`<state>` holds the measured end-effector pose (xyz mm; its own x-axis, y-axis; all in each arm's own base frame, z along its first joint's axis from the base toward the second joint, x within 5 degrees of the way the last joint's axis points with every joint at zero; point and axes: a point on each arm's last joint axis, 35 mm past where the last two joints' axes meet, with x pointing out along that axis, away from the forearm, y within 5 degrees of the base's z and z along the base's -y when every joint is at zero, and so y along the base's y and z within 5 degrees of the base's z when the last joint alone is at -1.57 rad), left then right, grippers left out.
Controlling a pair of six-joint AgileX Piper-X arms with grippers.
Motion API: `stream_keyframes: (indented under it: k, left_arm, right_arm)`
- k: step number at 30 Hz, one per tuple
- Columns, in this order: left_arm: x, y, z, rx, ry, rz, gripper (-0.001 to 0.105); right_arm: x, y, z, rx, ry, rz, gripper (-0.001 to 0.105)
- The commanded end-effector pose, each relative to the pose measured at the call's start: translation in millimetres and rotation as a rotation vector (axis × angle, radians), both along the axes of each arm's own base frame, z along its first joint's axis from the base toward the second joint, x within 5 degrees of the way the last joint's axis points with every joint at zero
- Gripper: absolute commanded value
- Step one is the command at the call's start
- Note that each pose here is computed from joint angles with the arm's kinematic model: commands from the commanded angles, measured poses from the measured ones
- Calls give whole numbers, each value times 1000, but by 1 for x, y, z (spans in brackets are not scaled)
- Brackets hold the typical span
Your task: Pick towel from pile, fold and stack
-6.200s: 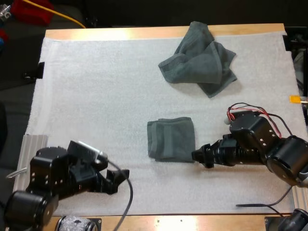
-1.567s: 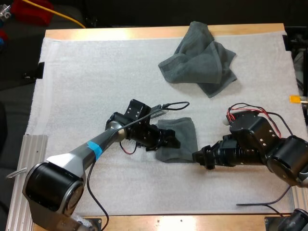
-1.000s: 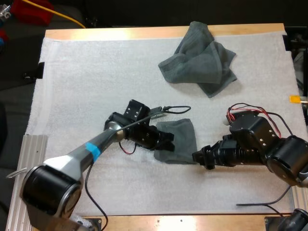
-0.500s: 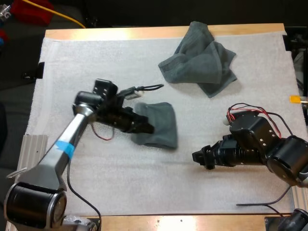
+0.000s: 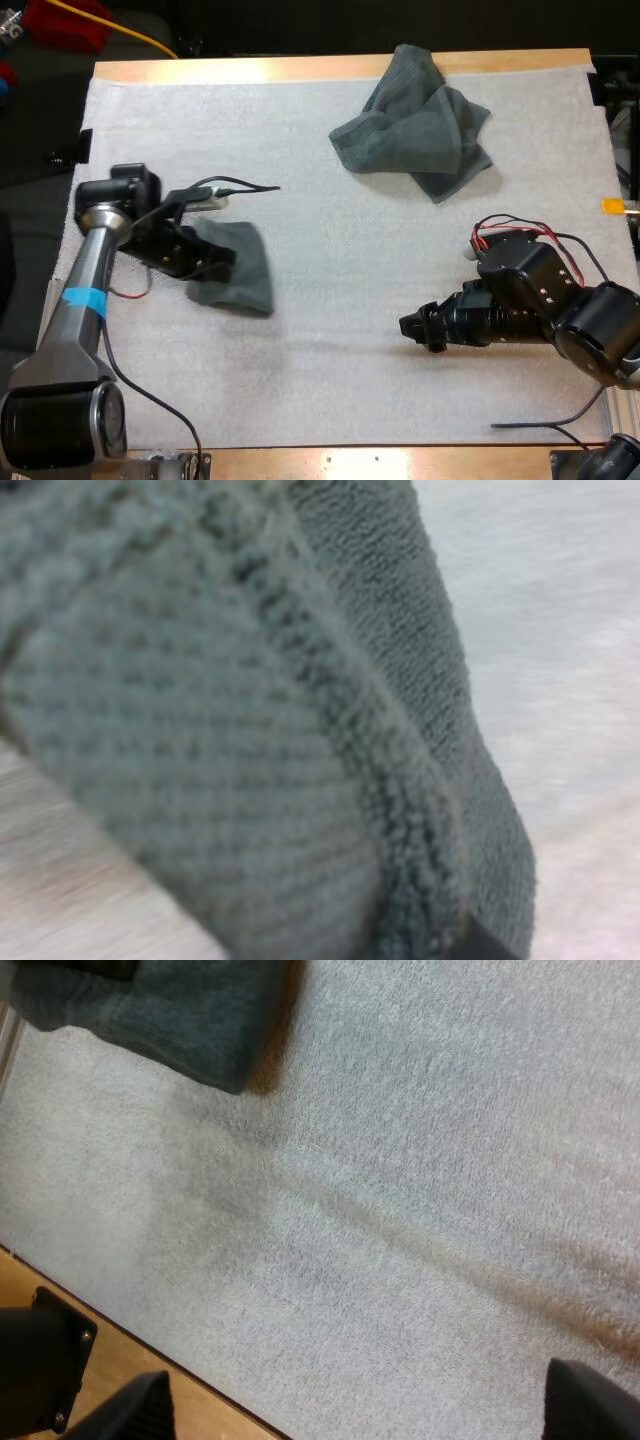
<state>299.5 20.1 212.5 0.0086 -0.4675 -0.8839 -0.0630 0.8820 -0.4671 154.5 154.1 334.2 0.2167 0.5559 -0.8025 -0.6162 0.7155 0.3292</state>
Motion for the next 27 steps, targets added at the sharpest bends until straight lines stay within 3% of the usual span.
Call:
stream_keyframes:
  k: [1,4,7,19,27]
  left_arm:
    - [0,2,5,27,-19,-11,0]
    - [2,8,3,100,-33,-5,0]
    - [4,13,-5,233,-2,-18,0]
    - [9,25,-9,480,-9,-18,0]
    - [8,42,-9,505,-4,50,0]
  right_arm:
    - [-1,-1,3,2,-5,2,71]
    - [-1,-1,3,2,-5,2,71]
    - [-1,-1,3,2,-5,2,71]
    - [0,1,5,28,-25,6,71]
    - [2,2,6,45,-44,6,71]
